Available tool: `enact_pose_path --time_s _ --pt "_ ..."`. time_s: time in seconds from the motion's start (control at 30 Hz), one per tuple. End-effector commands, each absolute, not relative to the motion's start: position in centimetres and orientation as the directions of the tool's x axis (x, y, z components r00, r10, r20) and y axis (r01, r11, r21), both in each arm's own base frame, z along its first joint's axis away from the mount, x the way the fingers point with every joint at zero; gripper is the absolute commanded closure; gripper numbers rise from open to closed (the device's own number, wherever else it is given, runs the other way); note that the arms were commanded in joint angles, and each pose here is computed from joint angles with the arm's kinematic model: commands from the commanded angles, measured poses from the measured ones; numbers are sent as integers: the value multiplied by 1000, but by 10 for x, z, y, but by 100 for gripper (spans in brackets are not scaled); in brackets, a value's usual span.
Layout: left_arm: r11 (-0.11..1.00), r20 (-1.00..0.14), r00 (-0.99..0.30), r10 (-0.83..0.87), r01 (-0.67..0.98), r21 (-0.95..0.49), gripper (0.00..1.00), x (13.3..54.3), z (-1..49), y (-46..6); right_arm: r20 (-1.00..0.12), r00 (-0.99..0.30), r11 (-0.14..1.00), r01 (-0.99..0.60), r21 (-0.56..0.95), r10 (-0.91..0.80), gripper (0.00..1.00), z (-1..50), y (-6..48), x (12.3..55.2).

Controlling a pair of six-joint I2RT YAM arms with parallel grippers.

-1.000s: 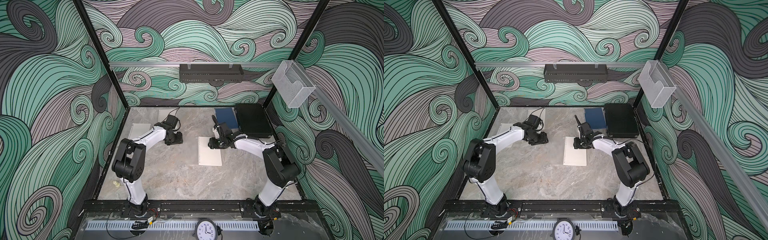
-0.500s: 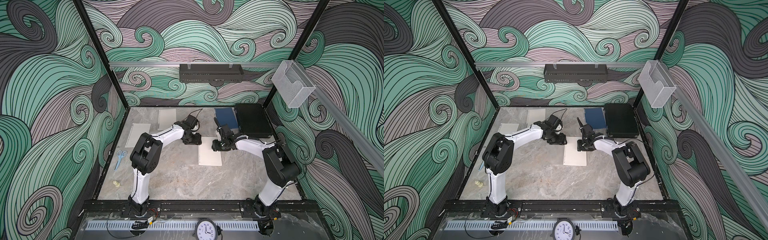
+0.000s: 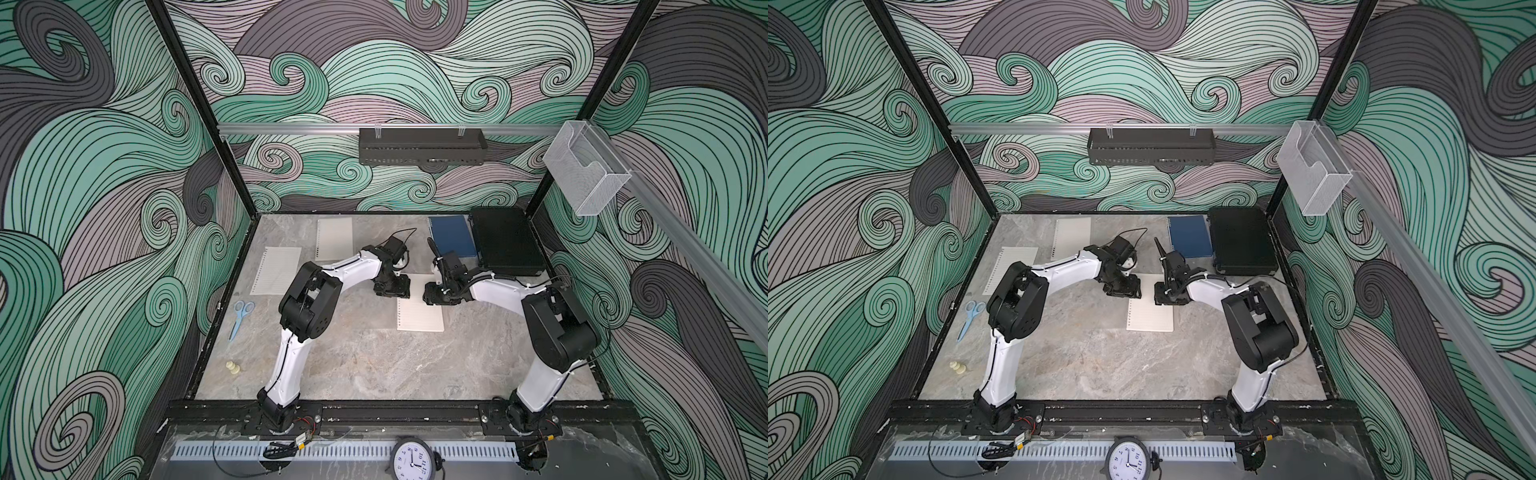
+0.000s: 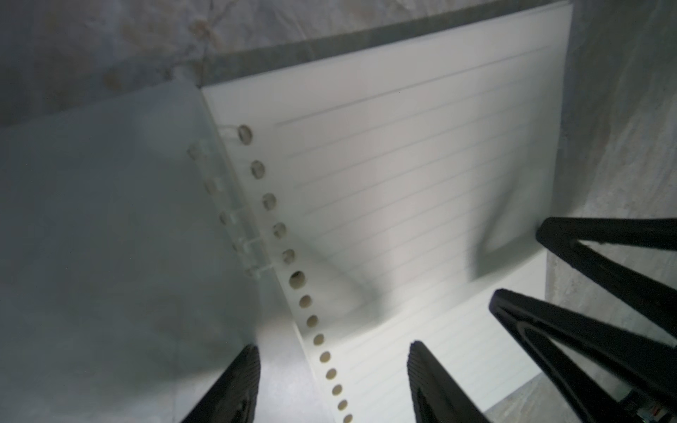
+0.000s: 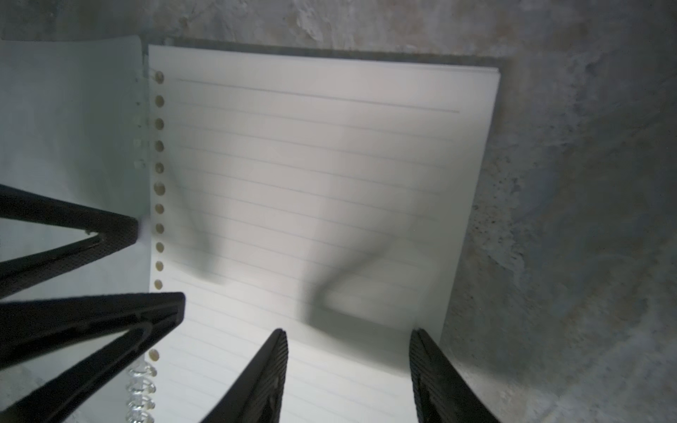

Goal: Tear off pages from different notebooks
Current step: Move the notebook to the center of the board.

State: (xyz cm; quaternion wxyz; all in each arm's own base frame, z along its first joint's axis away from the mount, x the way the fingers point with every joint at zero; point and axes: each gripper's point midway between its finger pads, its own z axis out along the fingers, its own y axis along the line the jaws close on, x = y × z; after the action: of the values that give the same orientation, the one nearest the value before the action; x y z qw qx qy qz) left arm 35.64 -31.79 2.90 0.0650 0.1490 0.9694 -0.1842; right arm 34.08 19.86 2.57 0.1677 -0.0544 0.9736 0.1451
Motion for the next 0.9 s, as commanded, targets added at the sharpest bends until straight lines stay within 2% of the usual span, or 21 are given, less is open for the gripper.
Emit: enact_pose_path --time_s 0.0,0.5,0.7,0.87 --pt "884 -138 -945 298 327 -333 37 349 21 -320 -257 -965 928 -135 348 -44 45 5 211 321" --pt "890 -130 -942 311 336 -309 38 347 19 -319 -264 -962 871 -188 454 -70 46 10 252 316" --pt "892 -127 -940 317 341 -298 39 345 18 -315 -287 -956 878 -192 439 -66 46 18 243 320" --pt "899 -114 -942 314 334 -283 44 343 12 -312 -297 -953 872 -191 451 -55 46 23 241 322"
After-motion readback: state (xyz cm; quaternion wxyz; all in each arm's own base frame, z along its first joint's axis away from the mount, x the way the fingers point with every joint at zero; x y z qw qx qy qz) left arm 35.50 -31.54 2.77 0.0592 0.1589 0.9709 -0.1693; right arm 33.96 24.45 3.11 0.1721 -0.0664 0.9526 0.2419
